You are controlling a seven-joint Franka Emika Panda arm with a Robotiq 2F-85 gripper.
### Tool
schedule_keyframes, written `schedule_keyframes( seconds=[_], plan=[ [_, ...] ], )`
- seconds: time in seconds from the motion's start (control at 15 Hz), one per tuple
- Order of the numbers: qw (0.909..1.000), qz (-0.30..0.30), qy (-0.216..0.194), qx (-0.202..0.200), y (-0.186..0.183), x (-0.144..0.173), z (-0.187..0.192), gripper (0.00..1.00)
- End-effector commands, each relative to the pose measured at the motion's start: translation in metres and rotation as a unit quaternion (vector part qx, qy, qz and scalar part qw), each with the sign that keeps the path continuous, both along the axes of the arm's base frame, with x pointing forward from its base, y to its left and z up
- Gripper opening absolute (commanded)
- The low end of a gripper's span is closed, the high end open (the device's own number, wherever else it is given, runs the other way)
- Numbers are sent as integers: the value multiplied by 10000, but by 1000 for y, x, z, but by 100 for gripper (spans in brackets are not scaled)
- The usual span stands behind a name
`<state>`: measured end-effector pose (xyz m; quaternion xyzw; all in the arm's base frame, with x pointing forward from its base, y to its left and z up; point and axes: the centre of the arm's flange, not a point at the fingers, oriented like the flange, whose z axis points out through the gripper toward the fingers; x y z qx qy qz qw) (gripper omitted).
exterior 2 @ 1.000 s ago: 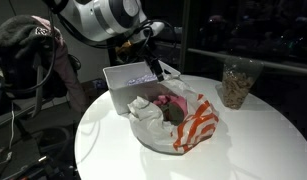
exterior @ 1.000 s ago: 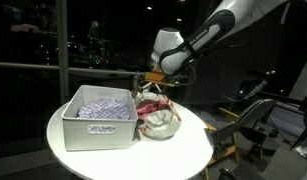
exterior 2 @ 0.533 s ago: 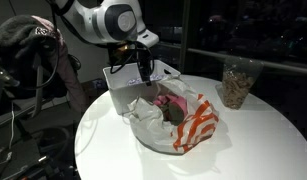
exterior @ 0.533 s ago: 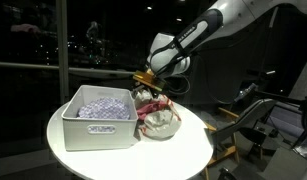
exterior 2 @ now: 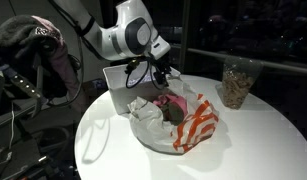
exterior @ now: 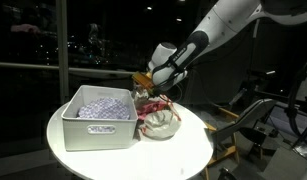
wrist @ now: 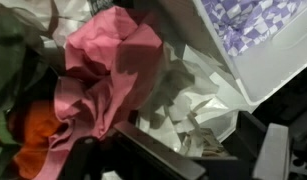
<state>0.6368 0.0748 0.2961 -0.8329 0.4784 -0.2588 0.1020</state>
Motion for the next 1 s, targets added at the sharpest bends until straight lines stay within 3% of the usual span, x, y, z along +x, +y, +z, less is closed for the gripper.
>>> schedule_keyframes(
  seconds=[0.0,0.47,0.67,0.87,0.93],
  plan=[
    [9994,-234,-236,-30,19,24,-13,100],
    [9982,-586,-139,-63,24,34,-25,100],
    [9963,-812,191,211,18,33,-36,100],
    [9955,-887,213,269,22,34,-43,100],
    [9957,-878,188,211,24,36,-45,75]
  ],
)
